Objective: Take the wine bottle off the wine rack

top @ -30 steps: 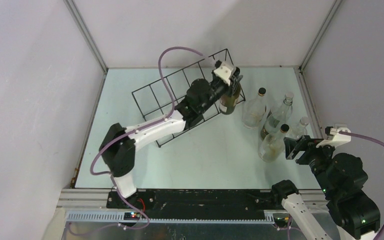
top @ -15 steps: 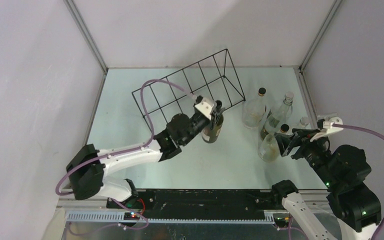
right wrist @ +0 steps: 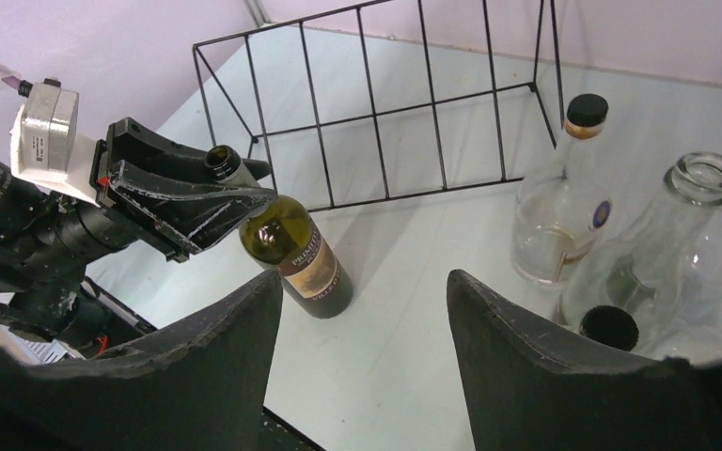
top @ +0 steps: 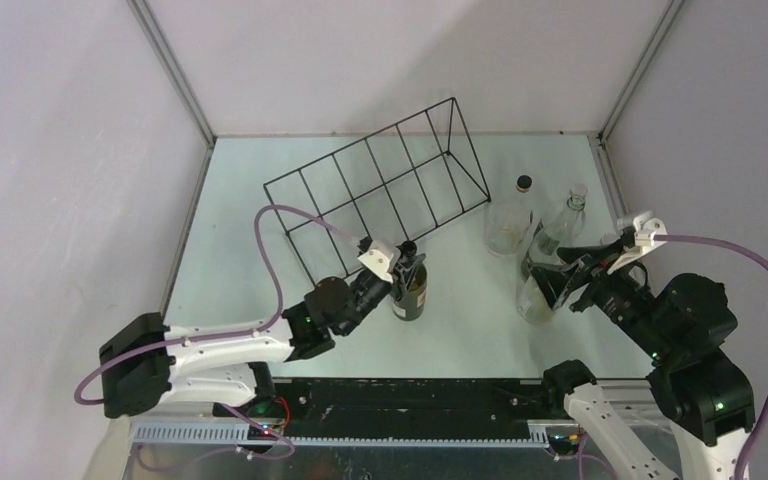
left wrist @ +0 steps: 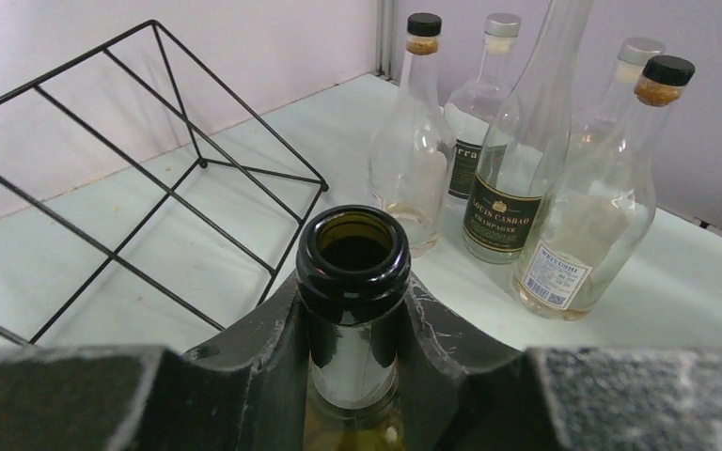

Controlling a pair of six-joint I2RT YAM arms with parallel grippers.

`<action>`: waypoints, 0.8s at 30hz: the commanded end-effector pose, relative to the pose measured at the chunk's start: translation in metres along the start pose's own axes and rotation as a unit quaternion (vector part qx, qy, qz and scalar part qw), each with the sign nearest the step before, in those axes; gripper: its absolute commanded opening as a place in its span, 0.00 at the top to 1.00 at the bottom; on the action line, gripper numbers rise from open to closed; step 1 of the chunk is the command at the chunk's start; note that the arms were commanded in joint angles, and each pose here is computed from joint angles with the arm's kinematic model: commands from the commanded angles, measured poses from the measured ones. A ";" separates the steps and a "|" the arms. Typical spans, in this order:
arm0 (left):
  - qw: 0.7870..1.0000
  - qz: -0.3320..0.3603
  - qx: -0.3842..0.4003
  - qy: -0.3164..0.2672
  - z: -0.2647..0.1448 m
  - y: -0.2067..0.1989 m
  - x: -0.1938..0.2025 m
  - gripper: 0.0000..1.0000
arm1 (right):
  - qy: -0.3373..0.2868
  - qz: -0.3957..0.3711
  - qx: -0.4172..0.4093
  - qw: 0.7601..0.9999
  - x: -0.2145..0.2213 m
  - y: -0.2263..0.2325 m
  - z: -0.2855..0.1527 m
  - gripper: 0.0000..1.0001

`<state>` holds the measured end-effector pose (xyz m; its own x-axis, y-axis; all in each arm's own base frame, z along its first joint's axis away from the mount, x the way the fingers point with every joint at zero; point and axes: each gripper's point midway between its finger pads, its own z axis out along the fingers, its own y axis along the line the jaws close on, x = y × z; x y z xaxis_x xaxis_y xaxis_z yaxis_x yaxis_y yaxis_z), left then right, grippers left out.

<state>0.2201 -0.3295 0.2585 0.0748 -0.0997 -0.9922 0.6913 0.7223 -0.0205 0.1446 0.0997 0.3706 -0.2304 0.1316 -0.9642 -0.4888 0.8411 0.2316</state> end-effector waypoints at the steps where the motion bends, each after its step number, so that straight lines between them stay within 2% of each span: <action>1: 0.997 -0.040 -0.029 -0.060 -0.013 0.012 -0.036 0.86 | -0.028 0.008 -0.035 0.999 -0.022 0.014 0.006 0.32; 4: 0.997 -0.052 -0.033 -0.054 -0.020 0.015 -0.032 0.68 | -0.030 0.010 -0.039 0.999 -0.026 0.015 0.011 0.32; 7: 0.997 -0.050 -0.046 -0.043 -0.022 0.020 -0.025 0.45 | -0.027 0.012 -0.039 0.999 -0.026 0.014 0.016 0.32; 10: 0.997 -0.048 -0.052 -0.037 -0.023 0.023 -0.023 0.37 | -0.026 0.014 -0.034 0.999 -0.028 0.012 0.020 0.32; 13: 0.997 -0.048 -0.056 -0.033 -0.022 0.023 -0.022 0.25 | -0.025 0.017 -0.012 0.999 -0.027 0.004 0.024 0.32; 18: 0.996 -0.056 -0.055 -0.033 -0.020 0.022 -0.041 0.07 | -0.022 0.011 0.008 1.000 -0.026 -0.005 0.028 0.31; 20: 0.996 -0.058 -0.050 -0.034 -0.020 0.021 -0.055 0.02 | -0.019 0.009 0.008 1.000 -0.026 -0.005 0.030 0.30; 23: 0.996 -0.066 -0.043 -0.046 -0.021 0.020 -0.093 0.00 | -0.016 0.007 0.003 1.000 -0.026 -0.005 0.034 0.29; 24: 0.997 -0.063 -0.042 -0.032 -0.022 0.020 -0.092 0.00 | -0.013 0.007 -0.004 1.000 -0.025 -0.002 0.036 0.29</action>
<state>0.2183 -0.2991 0.2907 0.0316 -0.1574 -0.9870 0.6241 0.7745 -0.1035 0.1741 0.1100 0.3733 -0.2625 0.1525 -0.9528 -0.4733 0.8401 0.2649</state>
